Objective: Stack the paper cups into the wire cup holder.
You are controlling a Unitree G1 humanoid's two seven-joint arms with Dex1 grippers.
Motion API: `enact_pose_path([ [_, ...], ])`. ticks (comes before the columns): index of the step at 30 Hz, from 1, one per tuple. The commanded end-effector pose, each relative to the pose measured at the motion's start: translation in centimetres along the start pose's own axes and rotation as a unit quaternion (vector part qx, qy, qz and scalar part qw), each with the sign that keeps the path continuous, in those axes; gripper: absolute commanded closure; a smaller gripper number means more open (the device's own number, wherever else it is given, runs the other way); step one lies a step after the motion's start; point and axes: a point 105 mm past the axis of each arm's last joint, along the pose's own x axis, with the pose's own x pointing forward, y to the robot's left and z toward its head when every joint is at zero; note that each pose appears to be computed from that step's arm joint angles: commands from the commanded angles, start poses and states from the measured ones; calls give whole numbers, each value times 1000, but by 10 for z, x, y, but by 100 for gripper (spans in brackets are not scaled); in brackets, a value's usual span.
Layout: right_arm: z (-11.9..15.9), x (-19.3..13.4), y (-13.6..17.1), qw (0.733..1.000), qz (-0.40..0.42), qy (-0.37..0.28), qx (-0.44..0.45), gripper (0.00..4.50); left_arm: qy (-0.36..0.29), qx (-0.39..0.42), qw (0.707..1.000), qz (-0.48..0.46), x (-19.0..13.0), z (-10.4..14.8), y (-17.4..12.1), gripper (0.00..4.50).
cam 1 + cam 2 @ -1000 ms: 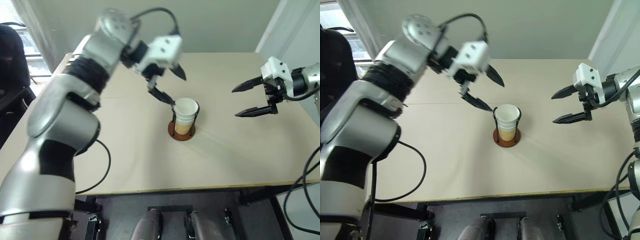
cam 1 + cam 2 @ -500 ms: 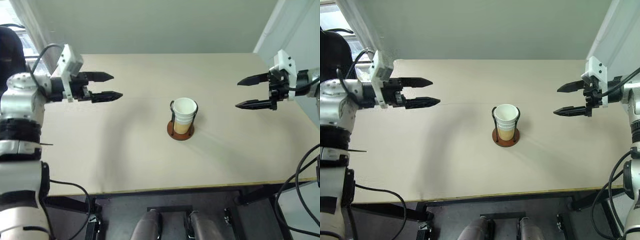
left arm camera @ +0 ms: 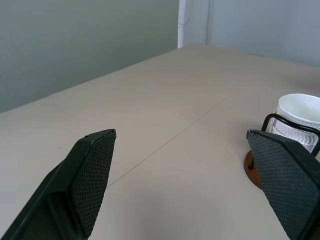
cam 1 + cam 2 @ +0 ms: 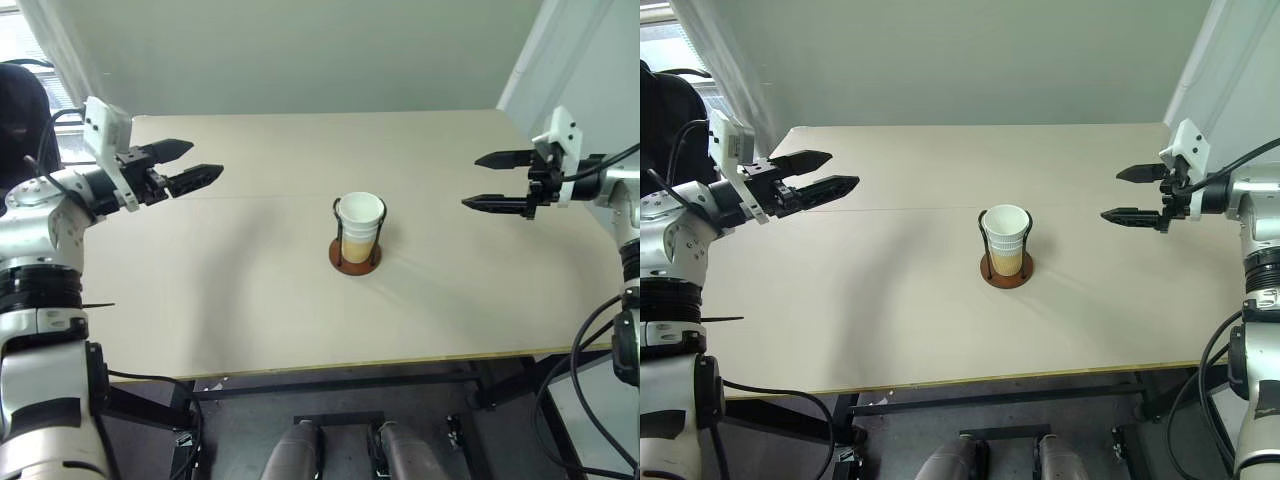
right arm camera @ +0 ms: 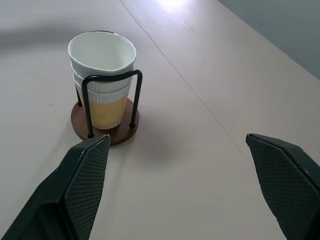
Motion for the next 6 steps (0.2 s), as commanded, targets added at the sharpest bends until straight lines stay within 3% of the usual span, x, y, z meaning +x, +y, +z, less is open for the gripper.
enact_pose_path([
  [1,12,-6,-5,1000,-12,-14,-10,6,-16,27,999,22,-10,19,3,3],
  [6,13,-6,0,1000,3,-14,-12,6,-25,19,999,29,-13,18,-1,3],
])
